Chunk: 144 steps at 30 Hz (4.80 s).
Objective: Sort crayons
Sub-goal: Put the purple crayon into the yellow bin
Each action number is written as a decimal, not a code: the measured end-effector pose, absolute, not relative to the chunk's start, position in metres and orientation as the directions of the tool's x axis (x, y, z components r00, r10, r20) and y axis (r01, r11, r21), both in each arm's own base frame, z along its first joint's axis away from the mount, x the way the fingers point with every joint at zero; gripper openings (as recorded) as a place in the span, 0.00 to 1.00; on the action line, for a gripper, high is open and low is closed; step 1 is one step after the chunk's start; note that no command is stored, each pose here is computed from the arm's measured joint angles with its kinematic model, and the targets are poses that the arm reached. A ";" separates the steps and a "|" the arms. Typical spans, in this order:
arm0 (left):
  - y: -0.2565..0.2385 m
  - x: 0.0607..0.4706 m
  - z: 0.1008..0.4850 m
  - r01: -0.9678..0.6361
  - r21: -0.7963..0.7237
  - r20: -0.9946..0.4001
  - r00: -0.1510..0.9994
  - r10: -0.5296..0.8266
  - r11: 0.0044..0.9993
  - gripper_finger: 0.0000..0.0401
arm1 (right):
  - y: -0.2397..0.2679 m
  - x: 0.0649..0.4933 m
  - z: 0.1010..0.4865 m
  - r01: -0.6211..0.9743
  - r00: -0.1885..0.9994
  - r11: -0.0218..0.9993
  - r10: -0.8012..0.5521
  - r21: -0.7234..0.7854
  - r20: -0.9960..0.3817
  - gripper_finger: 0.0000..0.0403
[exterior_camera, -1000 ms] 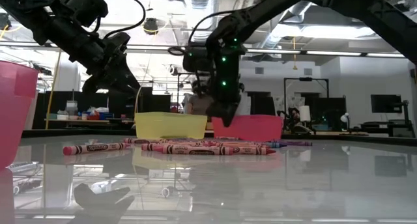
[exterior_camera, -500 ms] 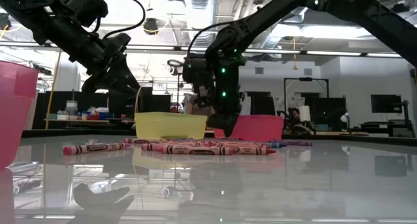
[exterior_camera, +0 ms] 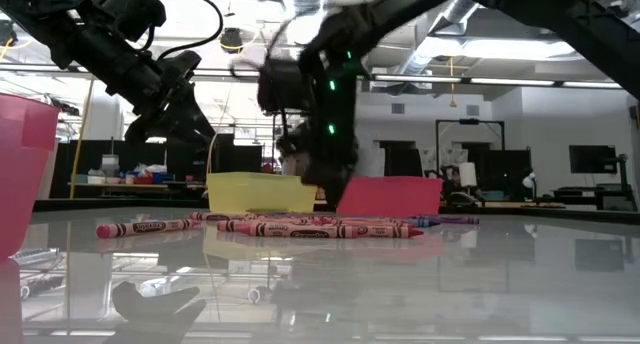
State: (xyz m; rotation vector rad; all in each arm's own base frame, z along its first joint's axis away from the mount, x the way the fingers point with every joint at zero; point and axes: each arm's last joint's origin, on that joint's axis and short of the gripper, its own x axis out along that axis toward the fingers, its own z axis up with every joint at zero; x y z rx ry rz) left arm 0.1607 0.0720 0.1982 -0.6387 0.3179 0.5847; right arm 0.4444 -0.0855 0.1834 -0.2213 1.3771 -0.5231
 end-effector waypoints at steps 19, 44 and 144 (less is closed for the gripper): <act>0.067 0.163 0.199 -0.456 -0.547 -0.439 0.870 0.223 0.702 0.28 | -0.022 0.361 0.331 0.399 0.355 0.907 -0.286 -0.132 -0.890 0.00; 0.067 0.163 0.198 -0.469 -0.506 -0.445 0.861 0.247 0.723 0.31 | -0.028 0.257 0.208 0.801 0.365 0.597 -0.417 0.052 -0.832 0.53; 0.065 0.160 0.192 -0.494 -0.534 -0.508 0.836 0.206 0.686 0.33 | -0.180 0.442 0.266 0.601 0.606 0.794 -0.381 0.089 -0.698 0.17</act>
